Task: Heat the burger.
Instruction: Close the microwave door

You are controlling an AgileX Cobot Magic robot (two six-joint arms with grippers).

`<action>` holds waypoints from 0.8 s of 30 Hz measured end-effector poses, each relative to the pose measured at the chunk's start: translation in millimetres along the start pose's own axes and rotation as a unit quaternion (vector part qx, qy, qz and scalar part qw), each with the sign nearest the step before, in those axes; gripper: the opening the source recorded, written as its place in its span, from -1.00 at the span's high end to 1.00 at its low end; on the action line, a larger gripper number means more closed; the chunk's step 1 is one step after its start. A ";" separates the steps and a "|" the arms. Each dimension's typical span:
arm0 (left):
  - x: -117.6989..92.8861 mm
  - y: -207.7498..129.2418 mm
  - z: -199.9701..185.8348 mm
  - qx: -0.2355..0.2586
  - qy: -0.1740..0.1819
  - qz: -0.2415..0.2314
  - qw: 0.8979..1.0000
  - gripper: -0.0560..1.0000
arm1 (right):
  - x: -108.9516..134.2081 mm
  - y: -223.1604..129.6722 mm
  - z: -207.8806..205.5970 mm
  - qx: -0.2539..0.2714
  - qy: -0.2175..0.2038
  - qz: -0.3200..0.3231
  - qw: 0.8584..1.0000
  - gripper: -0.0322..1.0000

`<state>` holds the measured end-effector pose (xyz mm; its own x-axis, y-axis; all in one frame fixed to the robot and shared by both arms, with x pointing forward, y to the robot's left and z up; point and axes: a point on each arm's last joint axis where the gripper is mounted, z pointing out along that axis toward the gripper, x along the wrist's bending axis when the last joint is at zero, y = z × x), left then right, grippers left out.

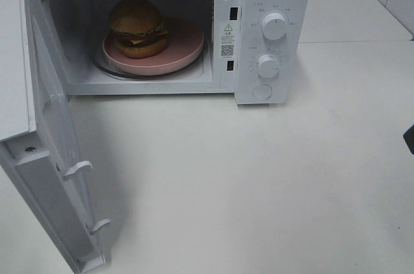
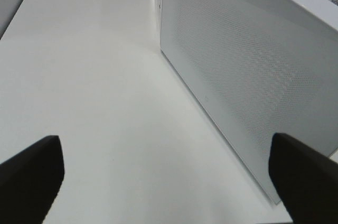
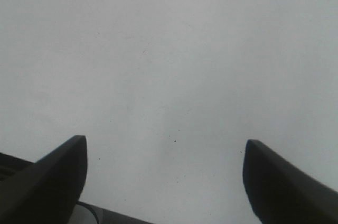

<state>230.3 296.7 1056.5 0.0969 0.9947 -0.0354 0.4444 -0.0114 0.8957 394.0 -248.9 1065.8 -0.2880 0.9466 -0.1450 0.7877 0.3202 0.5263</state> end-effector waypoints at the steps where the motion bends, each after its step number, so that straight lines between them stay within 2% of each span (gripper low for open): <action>1: 0.0 0.0 0.0 0.000 0.000 0.000 1.000 -0.95 | 0.0 0.0 0.0 0.000 0.000 0.000 1.000 -0.54; 6: 0.0 0.0 0.0 0.000 0.000 0.000 1.000 -0.95 | -4.0 -20.0 -12.6 -0.028 -0.002 0.009 1.000 -0.54; 12: 0.0 0.0 0.0 0.000 0.000 0.000 1.000 -0.95 | -17.1 -48.3 -19.4 -0.047 -0.030 0.054 0.997 -0.54; 14: 0.0 0.0 0.0 0.000 0.000 0.000 1.000 -0.95 | -22.3 -64.7 -29.2 -0.080 -0.047 0.081 0.992 -0.54; 17: 0.0 0.0 0.0 0.000 0.000 0.000 1.000 -0.95 | -23.3 -68.0 -31.4 -0.087 -0.051 0.088 0.991 -0.54; 24: 0.0 0.0 0.0 0.000 0.000 0.000 1.000 -0.95 | -23.3 -104.5 -46.8 -0.140 -0.075 0.134 0.978 -0.54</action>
<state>230.3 296.7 1056.5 0.0969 0.9947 -0.0354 0.4444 -0.0114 0.8957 293.0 -306.2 1053.4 0.0079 0.9967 -0.0810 0.6379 0.0574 0.7680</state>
